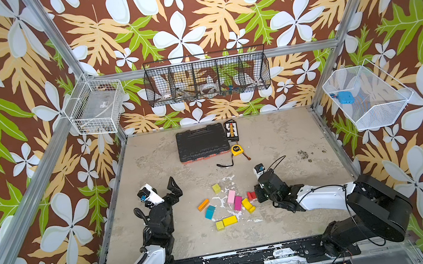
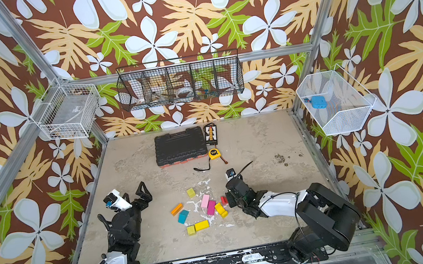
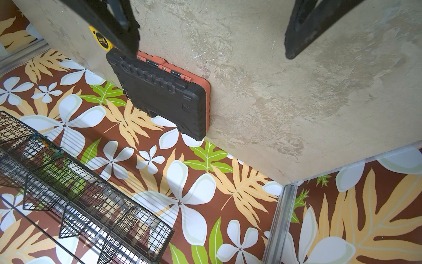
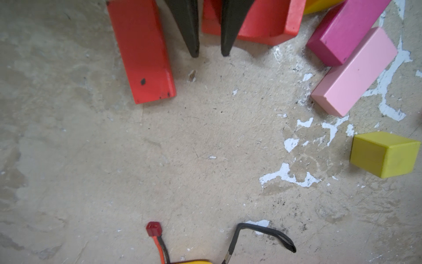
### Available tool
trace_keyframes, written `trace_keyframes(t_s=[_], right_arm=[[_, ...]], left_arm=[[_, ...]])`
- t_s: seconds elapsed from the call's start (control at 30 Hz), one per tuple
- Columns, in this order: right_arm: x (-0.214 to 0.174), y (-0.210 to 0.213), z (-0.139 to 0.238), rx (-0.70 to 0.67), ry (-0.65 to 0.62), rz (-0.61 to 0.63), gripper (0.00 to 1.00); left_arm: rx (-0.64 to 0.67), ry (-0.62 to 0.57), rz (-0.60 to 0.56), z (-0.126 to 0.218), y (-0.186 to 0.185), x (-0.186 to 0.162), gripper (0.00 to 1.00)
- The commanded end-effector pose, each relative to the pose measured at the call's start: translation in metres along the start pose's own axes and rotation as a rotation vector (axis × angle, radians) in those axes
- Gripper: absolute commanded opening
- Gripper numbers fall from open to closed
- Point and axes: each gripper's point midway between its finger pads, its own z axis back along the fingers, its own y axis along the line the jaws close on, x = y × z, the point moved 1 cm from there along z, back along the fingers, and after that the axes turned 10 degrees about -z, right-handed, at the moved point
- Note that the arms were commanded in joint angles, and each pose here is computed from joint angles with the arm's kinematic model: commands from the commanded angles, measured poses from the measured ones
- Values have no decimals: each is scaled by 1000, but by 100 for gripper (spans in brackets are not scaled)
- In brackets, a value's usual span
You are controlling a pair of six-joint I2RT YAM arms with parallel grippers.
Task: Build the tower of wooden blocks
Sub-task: 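Lower the right gripper onto the red arch block and close on it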
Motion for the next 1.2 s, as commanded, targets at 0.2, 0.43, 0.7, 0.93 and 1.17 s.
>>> trace_keyframes(t_s=[0.2,0.43,0.7,0.93,1.17], right_arm=[[1,-12,3,-74,-2,-61,33],[3,-17,12,-93,-13,-98,36],[2,-14,17,-85,12,-96,33],[-4,-2,20,-16,14,-105,37],[-7,3,15,-31,29,-91,33]], left_arm=[[-7,-32,2,0,-2,8,100],[-7,-31,2,-1,-2,8,100],[-3,-29,0,-2,-2,8,100],[-13,-16,-3,-3,-5,6,100],[-149,199,46,-6,-37,-10,98]])
